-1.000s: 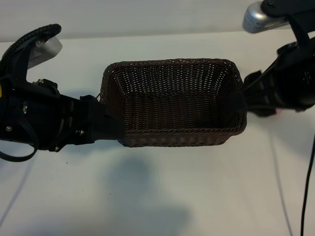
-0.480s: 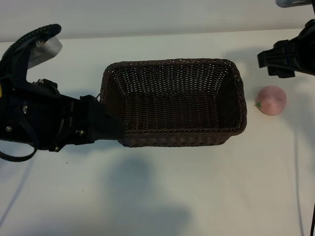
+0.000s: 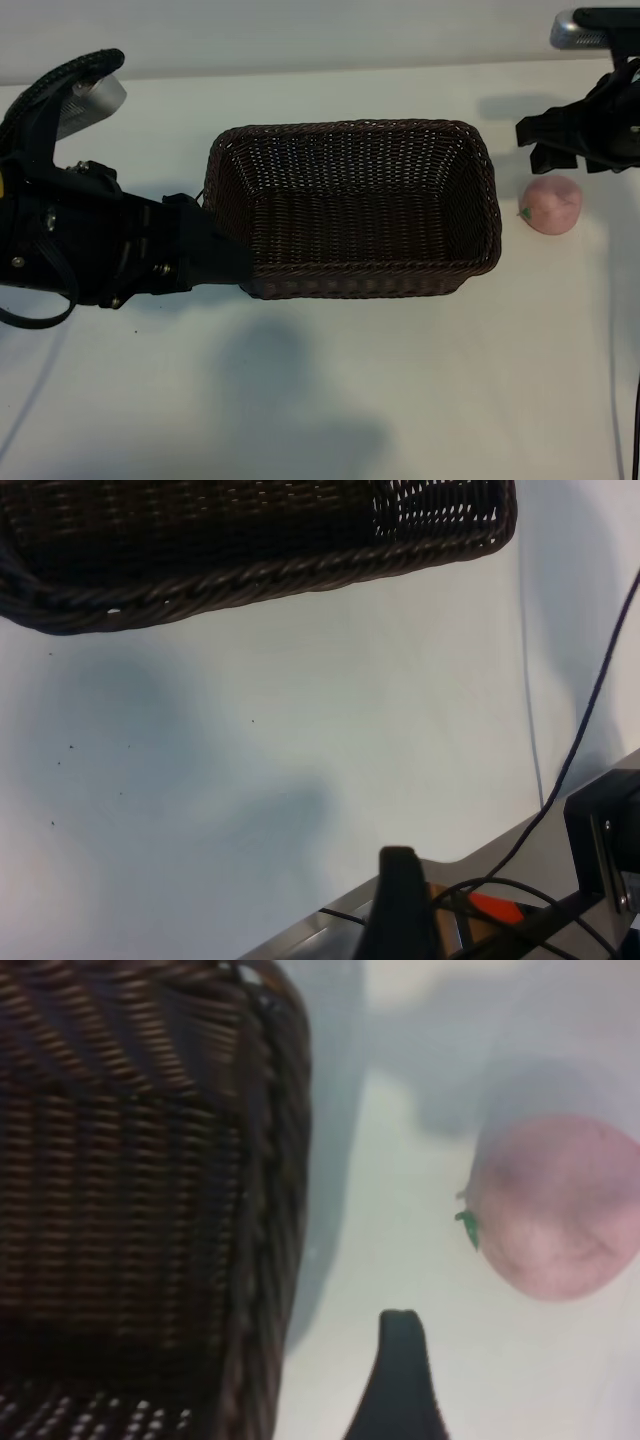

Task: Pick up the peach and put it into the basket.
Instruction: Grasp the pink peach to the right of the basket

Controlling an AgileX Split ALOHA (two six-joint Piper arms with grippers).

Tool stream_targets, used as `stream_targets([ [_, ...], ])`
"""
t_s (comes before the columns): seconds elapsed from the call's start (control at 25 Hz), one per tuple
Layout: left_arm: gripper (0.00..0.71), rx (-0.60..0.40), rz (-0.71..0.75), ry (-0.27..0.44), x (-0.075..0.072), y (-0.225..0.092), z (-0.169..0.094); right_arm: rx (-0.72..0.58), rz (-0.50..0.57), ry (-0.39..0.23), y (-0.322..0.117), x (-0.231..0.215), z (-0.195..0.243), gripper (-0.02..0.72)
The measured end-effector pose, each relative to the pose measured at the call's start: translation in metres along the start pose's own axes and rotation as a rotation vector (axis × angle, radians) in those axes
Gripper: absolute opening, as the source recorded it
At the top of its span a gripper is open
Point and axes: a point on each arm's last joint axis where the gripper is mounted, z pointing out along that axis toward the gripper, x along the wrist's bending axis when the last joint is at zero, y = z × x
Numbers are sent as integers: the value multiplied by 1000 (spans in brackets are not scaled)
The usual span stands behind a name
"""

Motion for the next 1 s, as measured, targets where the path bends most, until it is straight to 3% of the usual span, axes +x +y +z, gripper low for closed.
stream_targets([
  [0.52,553,0,0,0,0,0,0,38,68,-45,1,-31,55,560],
  [0.88,553,0,0,0,0,0,0,106,68,-21,-7,-36,90,555],
  [1.0,553,0,0,0,0,0,0,105,68,-21,-8,-37,94,428],
])
